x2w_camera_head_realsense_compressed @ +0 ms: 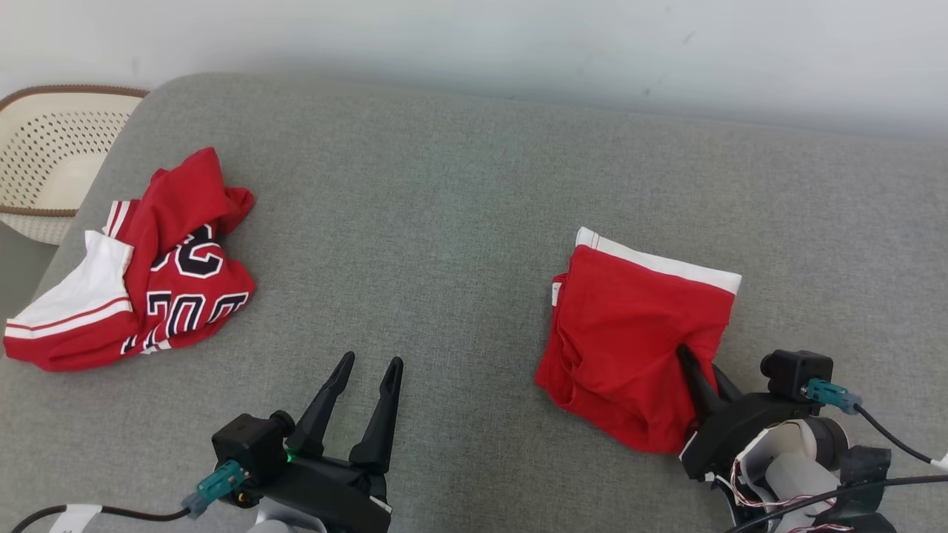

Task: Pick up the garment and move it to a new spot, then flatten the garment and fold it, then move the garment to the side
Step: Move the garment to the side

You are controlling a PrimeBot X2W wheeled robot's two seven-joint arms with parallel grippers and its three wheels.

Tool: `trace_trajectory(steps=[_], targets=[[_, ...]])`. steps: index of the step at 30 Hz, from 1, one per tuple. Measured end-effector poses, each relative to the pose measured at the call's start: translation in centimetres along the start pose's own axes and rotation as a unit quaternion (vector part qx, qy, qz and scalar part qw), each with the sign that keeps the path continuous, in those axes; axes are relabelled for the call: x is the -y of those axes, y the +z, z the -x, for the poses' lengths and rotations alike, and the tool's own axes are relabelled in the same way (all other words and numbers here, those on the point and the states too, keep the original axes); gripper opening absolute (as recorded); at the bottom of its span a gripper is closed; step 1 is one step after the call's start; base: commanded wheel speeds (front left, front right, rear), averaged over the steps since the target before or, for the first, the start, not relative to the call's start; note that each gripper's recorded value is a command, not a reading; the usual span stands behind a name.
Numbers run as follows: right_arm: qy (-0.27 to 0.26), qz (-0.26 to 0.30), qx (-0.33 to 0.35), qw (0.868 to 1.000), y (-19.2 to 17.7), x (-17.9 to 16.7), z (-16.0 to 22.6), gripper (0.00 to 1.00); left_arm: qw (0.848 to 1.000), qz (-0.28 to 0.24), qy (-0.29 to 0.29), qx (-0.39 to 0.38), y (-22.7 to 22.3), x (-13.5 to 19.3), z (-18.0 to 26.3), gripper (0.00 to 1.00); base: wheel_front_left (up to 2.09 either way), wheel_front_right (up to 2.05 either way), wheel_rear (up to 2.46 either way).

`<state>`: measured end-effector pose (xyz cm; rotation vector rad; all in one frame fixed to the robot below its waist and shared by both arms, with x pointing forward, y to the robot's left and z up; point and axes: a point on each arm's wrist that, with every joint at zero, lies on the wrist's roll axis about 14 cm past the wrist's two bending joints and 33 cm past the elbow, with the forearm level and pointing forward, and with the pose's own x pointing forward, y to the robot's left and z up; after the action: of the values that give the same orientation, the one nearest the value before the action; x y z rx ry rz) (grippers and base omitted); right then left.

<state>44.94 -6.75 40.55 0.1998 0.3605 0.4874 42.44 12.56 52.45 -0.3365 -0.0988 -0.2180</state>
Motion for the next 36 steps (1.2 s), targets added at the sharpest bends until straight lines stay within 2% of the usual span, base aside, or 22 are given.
trace_trajectory(steps=[8, 13, 25, 36], targets=[[-0.017, 0.012, 0.037, 0.999, 2.6, 0.9, 1.3, 0.00, 1.000, -0.002, -0.014, 0.009, 0.7, 1.1, 0.3, 1.00, 0.00, 0.00, 0.00], [-0.043, 0.016, 0.032, 0.998, 1.6, 1.9, 3.7, 0.00, 1.000, 0.003, -0.028, 0.010, 0.8, 2.5, 0.8, 1.00, 0.00, 0.00, 0.00], [-0.129, -0.003, 0.060, 0.990, 1.6, 5.9, 9.6, 0.00, 0.995, -0.001, -0.100, 0.007, 0.2, 7.4, -1.0, 1.00, 0.00, 0.00, 0.00], [-0.199, -0.019, 0.078, 0.977, 1.2, 9.0, 14.5, 0.00, 0.984, 0.003, -0.179, -0.012, -1.7, 13.1, -2.8, 1.00, 0.00, 0.00, 0.00]])
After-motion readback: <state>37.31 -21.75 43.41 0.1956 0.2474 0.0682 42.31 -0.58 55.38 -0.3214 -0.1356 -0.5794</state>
